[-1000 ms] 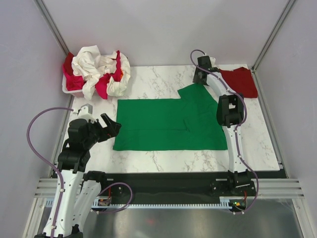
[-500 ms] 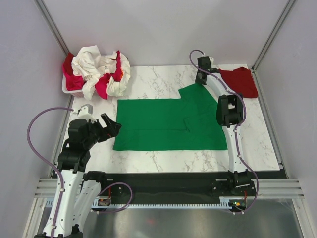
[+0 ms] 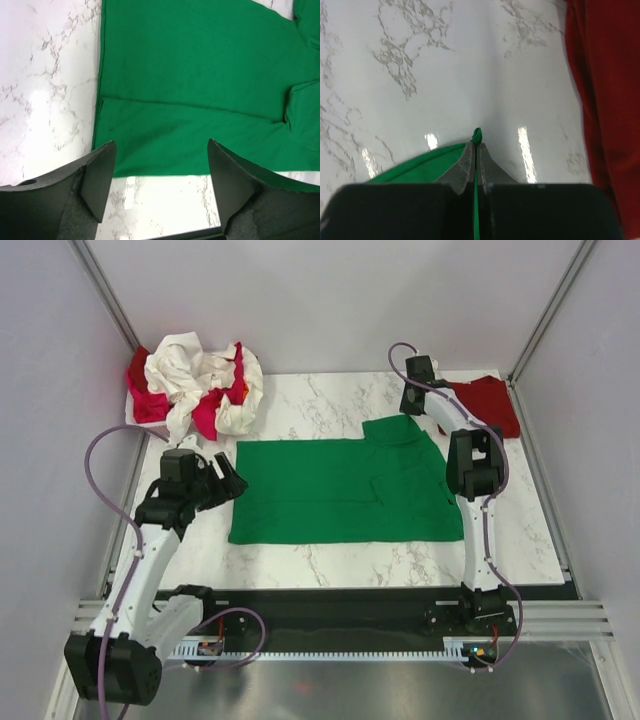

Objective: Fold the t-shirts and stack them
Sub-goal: Fold the tshirt

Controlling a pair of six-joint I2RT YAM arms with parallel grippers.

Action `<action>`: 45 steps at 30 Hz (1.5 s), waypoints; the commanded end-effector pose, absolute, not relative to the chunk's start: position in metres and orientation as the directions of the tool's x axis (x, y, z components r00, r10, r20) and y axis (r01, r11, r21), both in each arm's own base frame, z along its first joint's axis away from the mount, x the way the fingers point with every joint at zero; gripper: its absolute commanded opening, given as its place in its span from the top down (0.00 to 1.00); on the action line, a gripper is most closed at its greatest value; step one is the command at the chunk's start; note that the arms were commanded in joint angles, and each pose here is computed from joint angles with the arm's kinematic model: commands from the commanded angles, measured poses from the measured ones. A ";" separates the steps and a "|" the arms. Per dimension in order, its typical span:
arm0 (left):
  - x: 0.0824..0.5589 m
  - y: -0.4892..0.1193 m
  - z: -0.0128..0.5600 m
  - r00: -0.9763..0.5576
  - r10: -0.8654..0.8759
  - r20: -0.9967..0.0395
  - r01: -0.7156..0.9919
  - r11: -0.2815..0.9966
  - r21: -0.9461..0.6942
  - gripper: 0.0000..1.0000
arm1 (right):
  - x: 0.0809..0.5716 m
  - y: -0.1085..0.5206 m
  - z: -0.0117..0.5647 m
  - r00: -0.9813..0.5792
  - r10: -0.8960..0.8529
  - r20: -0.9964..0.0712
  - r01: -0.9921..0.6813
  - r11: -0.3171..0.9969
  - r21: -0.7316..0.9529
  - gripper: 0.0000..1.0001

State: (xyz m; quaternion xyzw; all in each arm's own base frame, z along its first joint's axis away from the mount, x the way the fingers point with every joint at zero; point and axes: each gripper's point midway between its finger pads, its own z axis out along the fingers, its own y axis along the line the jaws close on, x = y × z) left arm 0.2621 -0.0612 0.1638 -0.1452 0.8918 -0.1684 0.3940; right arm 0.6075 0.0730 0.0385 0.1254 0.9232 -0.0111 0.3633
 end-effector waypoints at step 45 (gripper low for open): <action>0.471 -0.049 0.034 -0.707 -0.501 -0.499 -0.335 0.859 -0.387 0.27 | 0.536 0.111 0.166 -0.645 0.289 -0.707 0.056 0.941 0.334 1.00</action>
